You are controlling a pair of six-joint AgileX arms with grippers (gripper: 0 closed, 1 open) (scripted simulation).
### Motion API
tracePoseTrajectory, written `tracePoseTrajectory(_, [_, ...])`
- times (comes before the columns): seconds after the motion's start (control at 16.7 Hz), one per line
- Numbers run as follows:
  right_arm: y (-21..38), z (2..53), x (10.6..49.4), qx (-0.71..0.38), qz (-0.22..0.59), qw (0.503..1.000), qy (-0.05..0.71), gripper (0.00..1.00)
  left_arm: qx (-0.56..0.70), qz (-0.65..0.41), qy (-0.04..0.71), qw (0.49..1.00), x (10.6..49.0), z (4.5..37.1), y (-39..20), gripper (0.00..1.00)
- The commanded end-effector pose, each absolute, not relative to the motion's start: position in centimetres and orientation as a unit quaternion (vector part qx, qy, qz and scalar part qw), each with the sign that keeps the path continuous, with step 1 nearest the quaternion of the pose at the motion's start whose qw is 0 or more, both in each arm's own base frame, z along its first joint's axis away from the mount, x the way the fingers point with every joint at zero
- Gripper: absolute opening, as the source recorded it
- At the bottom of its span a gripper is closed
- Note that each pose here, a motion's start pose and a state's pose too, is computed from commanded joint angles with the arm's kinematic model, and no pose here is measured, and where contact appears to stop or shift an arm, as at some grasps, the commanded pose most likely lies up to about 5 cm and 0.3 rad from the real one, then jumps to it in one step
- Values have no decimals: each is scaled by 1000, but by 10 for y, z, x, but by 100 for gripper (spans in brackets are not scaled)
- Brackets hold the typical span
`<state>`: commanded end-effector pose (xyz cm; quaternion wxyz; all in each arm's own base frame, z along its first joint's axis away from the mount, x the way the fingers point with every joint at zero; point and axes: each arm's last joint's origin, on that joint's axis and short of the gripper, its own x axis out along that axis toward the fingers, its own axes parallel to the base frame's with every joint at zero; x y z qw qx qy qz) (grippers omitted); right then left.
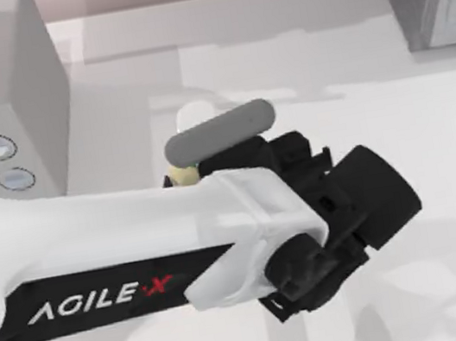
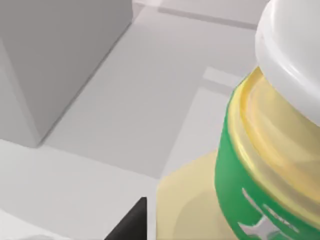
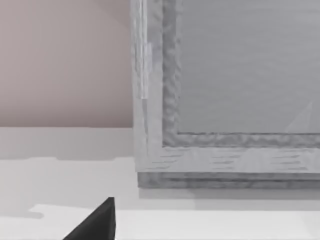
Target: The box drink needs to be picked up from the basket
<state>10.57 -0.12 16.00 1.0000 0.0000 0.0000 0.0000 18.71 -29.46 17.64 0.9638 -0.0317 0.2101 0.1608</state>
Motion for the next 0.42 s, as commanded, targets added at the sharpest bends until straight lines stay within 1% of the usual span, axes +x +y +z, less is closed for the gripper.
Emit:
tracePoseTrajectory(0.06, [-1, 160, 106, 0, 0, 1000, 0, 100, -32, 161, 210, 964, 187, 176, -295, 98])
tracePoseTrajectory(0.12, [-1, 160, 106, 0, 0, 1000, 0, 100, -32, 161, 210, 964, 187, 176, -295, 100])
tracePoseTrajectory(0.42, [-1, 160, 106, 0, 0, 1000, 0, 100, -32, 161, 210, 964, 187, 176, -295, 100])
